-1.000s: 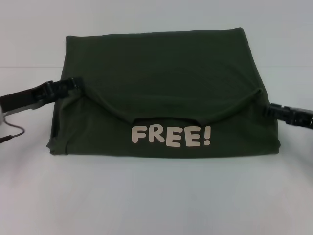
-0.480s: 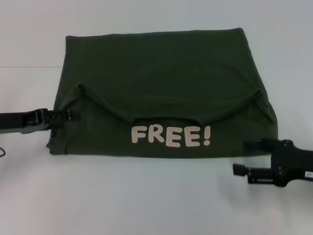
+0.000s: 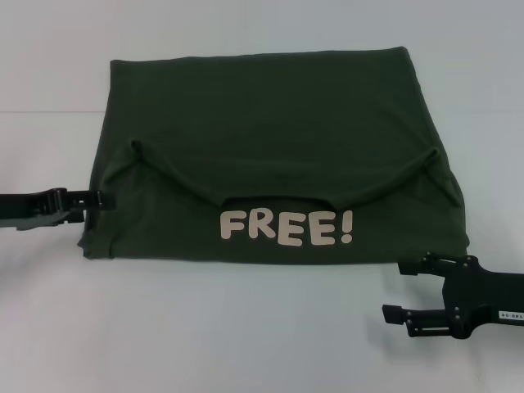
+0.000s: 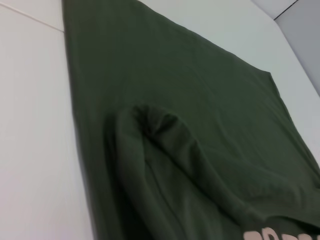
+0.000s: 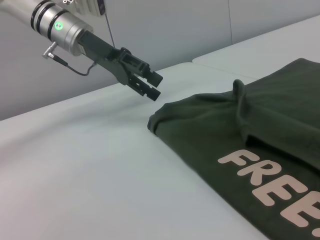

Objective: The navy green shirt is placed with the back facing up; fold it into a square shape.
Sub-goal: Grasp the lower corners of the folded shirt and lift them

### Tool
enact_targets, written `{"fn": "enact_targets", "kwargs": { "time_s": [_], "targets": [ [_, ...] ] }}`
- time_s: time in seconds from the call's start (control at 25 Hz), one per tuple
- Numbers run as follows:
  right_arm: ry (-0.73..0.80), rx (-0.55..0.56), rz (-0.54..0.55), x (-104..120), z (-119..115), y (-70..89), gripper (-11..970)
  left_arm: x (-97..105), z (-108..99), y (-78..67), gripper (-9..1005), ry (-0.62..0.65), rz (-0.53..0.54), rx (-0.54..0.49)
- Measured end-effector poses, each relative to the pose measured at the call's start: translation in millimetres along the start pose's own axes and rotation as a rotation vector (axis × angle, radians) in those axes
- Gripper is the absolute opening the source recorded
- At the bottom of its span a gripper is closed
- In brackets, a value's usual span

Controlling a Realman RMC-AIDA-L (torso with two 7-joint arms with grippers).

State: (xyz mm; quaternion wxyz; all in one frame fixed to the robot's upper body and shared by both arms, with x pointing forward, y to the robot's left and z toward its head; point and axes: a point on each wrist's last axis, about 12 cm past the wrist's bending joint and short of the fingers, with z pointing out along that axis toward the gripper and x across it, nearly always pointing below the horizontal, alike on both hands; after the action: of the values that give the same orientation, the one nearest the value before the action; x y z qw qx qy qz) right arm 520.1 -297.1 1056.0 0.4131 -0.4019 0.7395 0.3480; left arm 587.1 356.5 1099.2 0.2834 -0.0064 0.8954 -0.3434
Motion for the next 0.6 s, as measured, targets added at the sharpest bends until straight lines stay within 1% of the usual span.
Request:
{"fn": "enact_targets", "kwargs": {
  "time_s": [0.16,0.32,0.6],
  "targets": [
    [0.006,0.000,-0.007,-0.2,-0.4,-0.3,916,0.4,6.3,1.8,827,-0.002,0.011,-0.037],
    [0.018,-0.010,-0.009,0.4,1.9,0.9,916,1.5,13.1,-0.1,826,0.030,0.057,-0.060],
    [0.018,-0.014,-0.011,0.0,3.5,1.4,915,0.4,17.4,0.2,826,0.031,0.090,-0.091]
  ]
}}
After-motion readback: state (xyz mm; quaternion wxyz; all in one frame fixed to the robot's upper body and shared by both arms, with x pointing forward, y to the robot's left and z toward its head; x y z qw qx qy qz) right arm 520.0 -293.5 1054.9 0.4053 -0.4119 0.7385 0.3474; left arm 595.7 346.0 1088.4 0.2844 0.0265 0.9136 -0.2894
